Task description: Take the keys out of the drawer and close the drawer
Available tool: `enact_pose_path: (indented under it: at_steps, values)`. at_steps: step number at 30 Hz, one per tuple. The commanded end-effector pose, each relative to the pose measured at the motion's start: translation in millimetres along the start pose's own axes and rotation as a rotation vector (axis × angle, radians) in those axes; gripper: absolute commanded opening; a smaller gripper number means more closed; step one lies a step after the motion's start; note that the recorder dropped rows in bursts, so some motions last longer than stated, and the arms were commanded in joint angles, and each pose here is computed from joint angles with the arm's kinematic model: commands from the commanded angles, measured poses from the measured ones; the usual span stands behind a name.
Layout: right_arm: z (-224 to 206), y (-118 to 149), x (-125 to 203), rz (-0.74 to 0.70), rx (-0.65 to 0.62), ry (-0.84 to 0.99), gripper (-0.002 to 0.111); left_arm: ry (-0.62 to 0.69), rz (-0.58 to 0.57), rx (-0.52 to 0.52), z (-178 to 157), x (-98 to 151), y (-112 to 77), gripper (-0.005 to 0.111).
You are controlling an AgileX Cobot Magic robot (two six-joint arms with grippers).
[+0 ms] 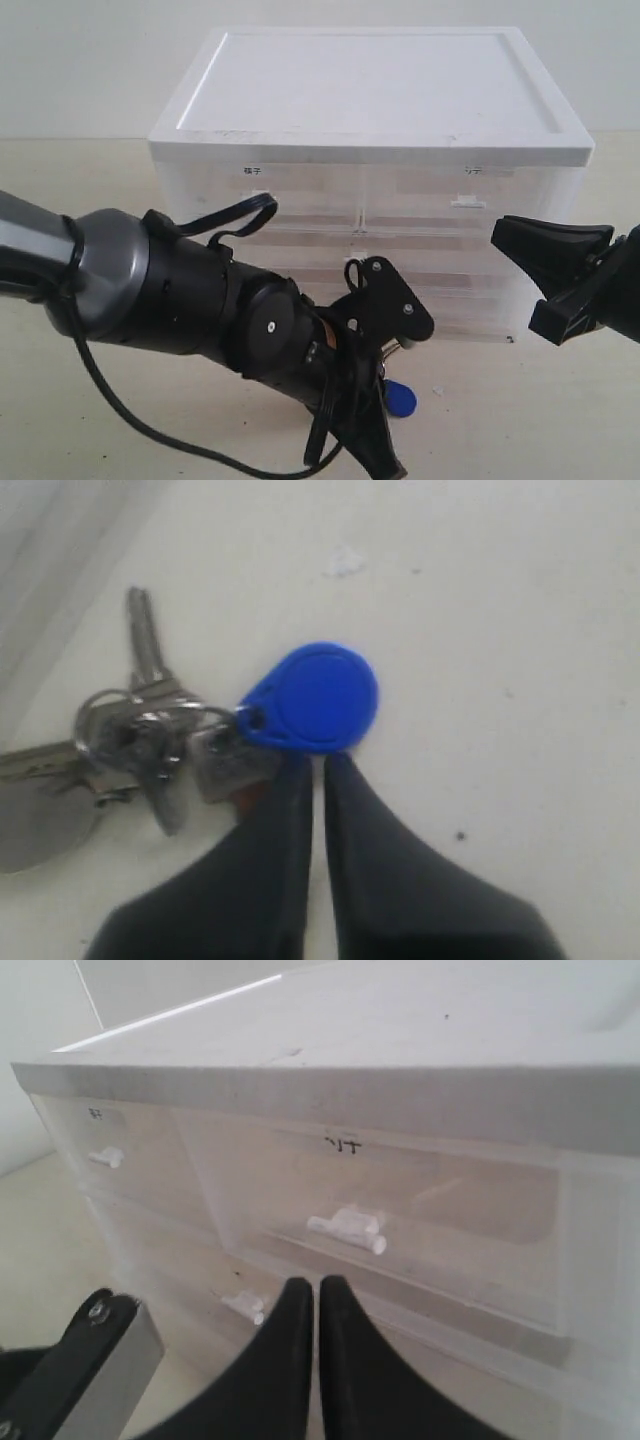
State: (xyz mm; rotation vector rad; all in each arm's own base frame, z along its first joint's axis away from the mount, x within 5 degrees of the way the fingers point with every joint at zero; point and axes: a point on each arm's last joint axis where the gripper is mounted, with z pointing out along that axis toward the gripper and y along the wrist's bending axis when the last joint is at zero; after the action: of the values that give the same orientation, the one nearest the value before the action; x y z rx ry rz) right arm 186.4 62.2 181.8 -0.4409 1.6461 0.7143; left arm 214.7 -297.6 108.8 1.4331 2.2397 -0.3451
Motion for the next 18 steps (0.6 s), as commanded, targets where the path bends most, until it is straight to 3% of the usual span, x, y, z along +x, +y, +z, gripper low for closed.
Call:
enact_pose_path:
  at_steps: [1,11,18]
  values:
    - [1,-1,0,0.002,0.004,0.0,0.0,-0.03,0.049,0.003,1,-3,-15.4,0.004]
    - [1,-1,-1,0.009,-0.001,-0.008,0.0,-0.008,-0.034,-0.025,26,-11,22.1,0.004]
    - [1,-1,-1,0.009,-0.003,-0.011,0.0,-0.048,-0.03,-0.032,23,-26,25.9,0.004]
